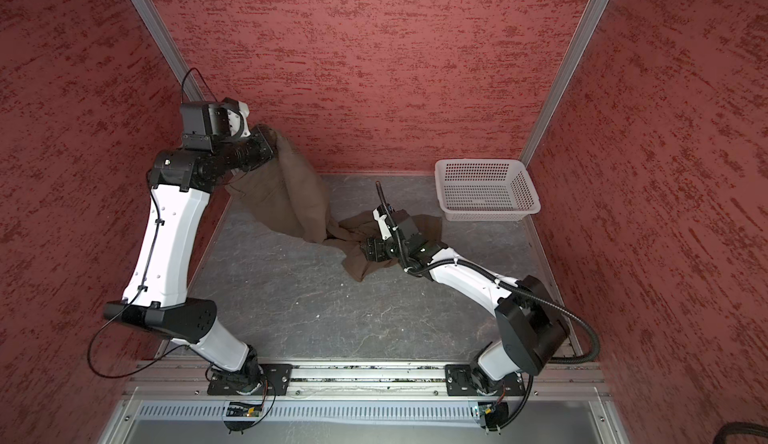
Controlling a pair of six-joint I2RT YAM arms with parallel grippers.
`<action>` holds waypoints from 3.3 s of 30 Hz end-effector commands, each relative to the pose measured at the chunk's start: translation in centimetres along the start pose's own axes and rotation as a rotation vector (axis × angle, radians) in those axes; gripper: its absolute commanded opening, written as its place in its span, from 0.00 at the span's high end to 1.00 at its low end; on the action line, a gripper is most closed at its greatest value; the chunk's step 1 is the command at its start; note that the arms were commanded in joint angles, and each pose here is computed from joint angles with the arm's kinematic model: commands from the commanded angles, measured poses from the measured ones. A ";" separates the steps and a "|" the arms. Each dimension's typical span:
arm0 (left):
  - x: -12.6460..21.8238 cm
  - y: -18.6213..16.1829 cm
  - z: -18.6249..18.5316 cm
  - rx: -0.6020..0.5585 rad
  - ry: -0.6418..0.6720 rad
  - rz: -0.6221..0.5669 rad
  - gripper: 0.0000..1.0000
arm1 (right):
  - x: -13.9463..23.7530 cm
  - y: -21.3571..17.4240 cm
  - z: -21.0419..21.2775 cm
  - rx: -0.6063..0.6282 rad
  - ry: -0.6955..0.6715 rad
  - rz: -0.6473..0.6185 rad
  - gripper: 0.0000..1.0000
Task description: Fold and stack the trousers
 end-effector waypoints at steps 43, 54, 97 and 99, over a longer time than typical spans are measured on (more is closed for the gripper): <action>-1.6 -8.7 22.9 0.512 0.186 0.035 1.00 | 14.3 3.8 -8.9 -0.287 -0.217 -0.326 1.00; 1.2 -20.7 30.5 0.814 0.465 0.106 0.81 | 10.5 -4.6 -9.6 -0.395 -0.219 -0.075 1.00; 4.1 -18.8 25.8 0.791 0.451 0.054 0.36 | 8.0 -3.1 0.0 0.014 -0.122 -0.037 0.60; 3.7 -17.4 25.2 0.752 0.432 0.043 0.53 | 5.5 -2.4 2.4 0.073 -0.063 -0.016 0.57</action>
Point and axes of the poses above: each gripper's point midway between its finger pads, its own x axis back along the fingers, its own z axis along the line the jaws close on, y = z × x, the point moved 7 cm from there along x, back along the fingers, and after that the axes turned 10 degrees about x, right-handed, at the moved point
